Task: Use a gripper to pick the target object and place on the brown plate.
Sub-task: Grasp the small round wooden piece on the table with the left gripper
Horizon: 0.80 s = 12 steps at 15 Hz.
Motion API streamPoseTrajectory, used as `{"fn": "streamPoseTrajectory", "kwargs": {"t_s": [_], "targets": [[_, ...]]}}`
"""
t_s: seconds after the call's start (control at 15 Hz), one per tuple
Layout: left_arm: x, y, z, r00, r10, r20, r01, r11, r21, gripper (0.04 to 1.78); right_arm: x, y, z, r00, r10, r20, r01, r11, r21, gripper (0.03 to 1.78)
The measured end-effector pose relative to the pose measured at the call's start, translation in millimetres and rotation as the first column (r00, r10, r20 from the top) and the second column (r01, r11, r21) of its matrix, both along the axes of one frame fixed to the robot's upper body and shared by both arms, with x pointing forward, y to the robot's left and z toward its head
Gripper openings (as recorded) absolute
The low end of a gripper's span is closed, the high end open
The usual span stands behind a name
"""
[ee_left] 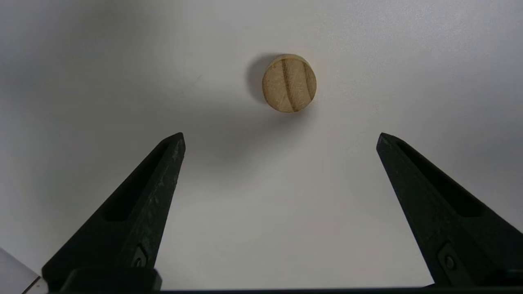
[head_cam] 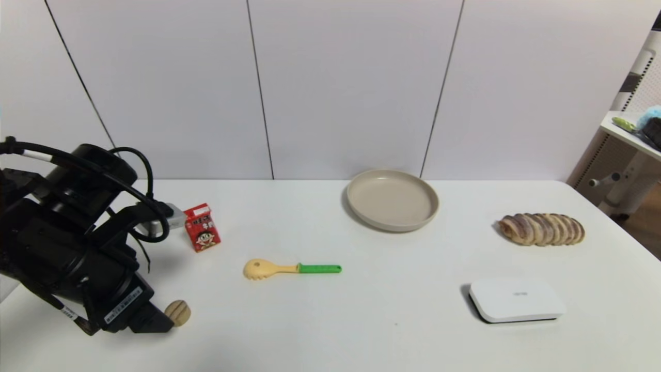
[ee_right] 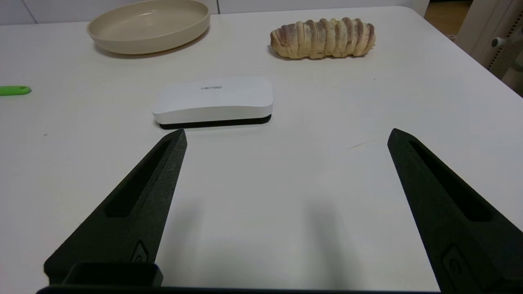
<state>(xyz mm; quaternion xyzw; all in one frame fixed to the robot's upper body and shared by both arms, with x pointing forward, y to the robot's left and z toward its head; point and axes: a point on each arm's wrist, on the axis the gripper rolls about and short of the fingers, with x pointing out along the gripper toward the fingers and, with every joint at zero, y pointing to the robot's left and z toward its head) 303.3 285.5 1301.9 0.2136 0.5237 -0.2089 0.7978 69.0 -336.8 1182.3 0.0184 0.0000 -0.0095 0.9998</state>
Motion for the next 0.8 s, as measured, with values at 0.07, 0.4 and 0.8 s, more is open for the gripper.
{"fn": "streamPoseTrajectory", "kwargs": {"t_s": [0.07, 0.4, 0.8], "targets": [[4, -2, -4, 1.000, -0.005, -0.020, 0.005, 1.000, 0.004, 1.69, 0, 0, 0, 1.000, 0.000, 0.000, 0.000, 1.000, 0.000, 1.70], [21, -9, -23, 0.998, -0.016, -0.068, 0.017, 1.000, 0.015, 1.69, 0, 0, 0, 1.000, 0.000, 0.000, 0.000, 1.000, 0.000, 1.70], [34, -12, -36, 0.996, -0.010, -0.092, 0.012, 1.000, 0.019, 1.69, 0, 0, 0, 1.000, 0.000, 0.000, 0.000, 1.000, 0.000, 1.70]]}}
